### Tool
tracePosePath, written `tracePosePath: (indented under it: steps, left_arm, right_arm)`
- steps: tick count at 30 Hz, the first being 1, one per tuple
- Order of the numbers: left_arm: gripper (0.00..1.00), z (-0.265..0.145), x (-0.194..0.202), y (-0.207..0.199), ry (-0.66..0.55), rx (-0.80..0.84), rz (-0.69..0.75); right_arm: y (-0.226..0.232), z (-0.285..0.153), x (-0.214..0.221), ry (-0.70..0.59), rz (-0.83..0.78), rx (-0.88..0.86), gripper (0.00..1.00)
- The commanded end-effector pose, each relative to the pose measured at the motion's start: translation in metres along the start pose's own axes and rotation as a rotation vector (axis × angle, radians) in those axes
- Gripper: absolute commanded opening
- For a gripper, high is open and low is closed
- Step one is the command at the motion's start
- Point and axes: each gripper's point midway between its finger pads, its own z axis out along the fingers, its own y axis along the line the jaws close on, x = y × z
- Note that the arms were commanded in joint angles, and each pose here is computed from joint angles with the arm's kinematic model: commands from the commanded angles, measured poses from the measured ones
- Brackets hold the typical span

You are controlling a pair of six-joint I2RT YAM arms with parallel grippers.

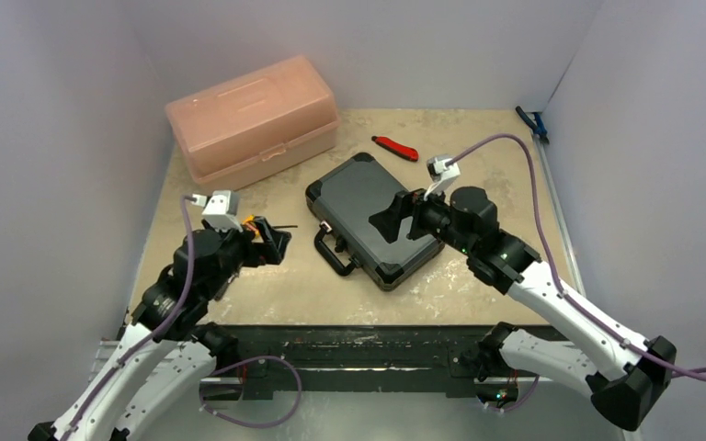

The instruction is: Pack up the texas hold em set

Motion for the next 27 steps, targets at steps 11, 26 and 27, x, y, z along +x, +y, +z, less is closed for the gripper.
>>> tracePosePath:
  steps: [11, 26, 27]
  left_arm:
    - [0.97, -0.086, -0.058, 0.04, -0.138, -0.206, 0.151]
    - [0.98, -0.082, -0.051, 0.059, -0.143, -0.28, 0.211]
    - [0.98, -0.081, -0.05, 0.059, -0.14, -0.281, 0.213]
  right_arm:
    - [-0.01, -0.05, -0.056, -0.336, 0.016, 0.07, 0.99]
    - [-0.037, -0.043, -0.048, -0.399, 0.19, 0.182, 0.99]
    - [-0.039, -0.043, -0.047, -0.398, 0.181, 0.188, 0.99]
